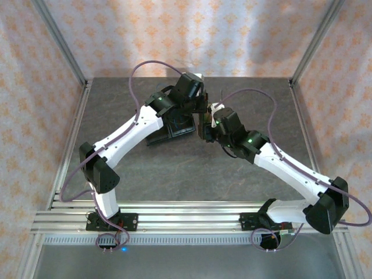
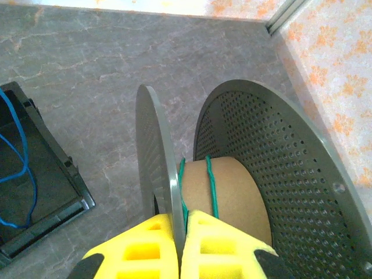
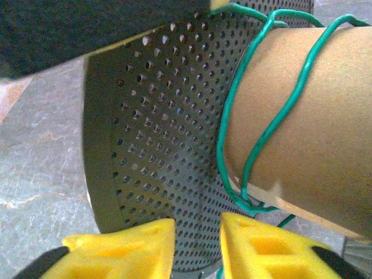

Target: Wrap the cables

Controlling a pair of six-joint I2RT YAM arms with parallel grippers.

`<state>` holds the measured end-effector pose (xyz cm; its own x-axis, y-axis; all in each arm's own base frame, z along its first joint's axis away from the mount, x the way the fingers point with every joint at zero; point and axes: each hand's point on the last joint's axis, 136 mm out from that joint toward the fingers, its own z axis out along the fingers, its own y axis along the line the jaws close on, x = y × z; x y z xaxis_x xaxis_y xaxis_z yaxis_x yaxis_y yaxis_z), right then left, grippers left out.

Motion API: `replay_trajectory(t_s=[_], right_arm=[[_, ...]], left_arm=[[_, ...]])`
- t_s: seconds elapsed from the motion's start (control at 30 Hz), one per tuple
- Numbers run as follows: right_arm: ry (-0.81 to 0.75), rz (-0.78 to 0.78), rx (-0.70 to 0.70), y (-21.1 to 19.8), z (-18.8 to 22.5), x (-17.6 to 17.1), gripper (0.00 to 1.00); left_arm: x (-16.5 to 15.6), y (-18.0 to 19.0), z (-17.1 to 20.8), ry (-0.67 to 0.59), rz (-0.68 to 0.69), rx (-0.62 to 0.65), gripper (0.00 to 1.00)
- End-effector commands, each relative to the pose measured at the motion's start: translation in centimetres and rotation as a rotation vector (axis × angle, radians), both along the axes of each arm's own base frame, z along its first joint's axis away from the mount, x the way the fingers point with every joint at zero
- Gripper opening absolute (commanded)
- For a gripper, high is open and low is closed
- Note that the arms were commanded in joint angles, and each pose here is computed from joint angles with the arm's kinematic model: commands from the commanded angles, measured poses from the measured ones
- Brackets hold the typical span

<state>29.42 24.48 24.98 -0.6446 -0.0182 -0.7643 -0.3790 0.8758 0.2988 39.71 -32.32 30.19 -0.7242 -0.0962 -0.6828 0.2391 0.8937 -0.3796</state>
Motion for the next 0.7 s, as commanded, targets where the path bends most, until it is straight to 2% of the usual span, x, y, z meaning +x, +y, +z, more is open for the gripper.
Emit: replay_trajectory(t_s=[0.0,0.13,0.2,0.3,0.37,0.47,0.5,0.57,0.6,0.63,0.67], right_arm=[[-0.086,0.027,0.17,-0.1,7.0,-0.8,0.42],[-0.044,0.059,0.155,-0.1,7.4,-1.9,0.44],[-0.038,0.068,0.164,-0.1,7.8,-2.2,0.5],[0.005,-0.002,0.115,-1.2,7.3,-1.8,0.54],[0.057,-0.057,0.036,-2.1,6.1,-1.4,0.54],[0.08,-0.049,0.065,-1.6,5.5,-1.5,0.51],[0.084,-0.07,0.064,-1.9,5.5,-1.5,0.49],[0.093,-0.114,0.038,-2.8,5.8,-1.4,0.31],[0.09,-0.135,0.029,-3.2,5.9,-1.3,0.27],[0.086,-0.141,0.027,-3.4,6.1,-1.3,0.27],[0.079,-0.112,0.033,-3.0,6.4,-1.5,0.14]], left_arm=[[-1.6,-0.2,0.3,0.017,-0.103,0.072,0.0],[-1.8,0.3,0.3,0.02,-0.12,0.12,0.0],[-1.9,0.5,0.2,0.023,-0.125,0.134,0.0],[-2.0,0.7,0.2,0.027,-0.127,0.145,0.0],[-1.9,1.0,0.1,0.03,-0.12,0.144,0.0],[-1.8,1.1,0.1,0.029,-0.115,0.141,0.0],[-1.8,1.2,0.0,0.029,-0.113,0.148,0.0],[-1.8,1.4,-0.2,0.03,-0.109,0.16,0.0],[-1.7,1.5,-0.4,0.032,-0.106,0.163,0.0],[-1.7,1.5,-0.6,0.033,-0.108,0.161,0.0],[-1.7,1.6,-0.8,0.04,-0.108,0.156,0.0]])
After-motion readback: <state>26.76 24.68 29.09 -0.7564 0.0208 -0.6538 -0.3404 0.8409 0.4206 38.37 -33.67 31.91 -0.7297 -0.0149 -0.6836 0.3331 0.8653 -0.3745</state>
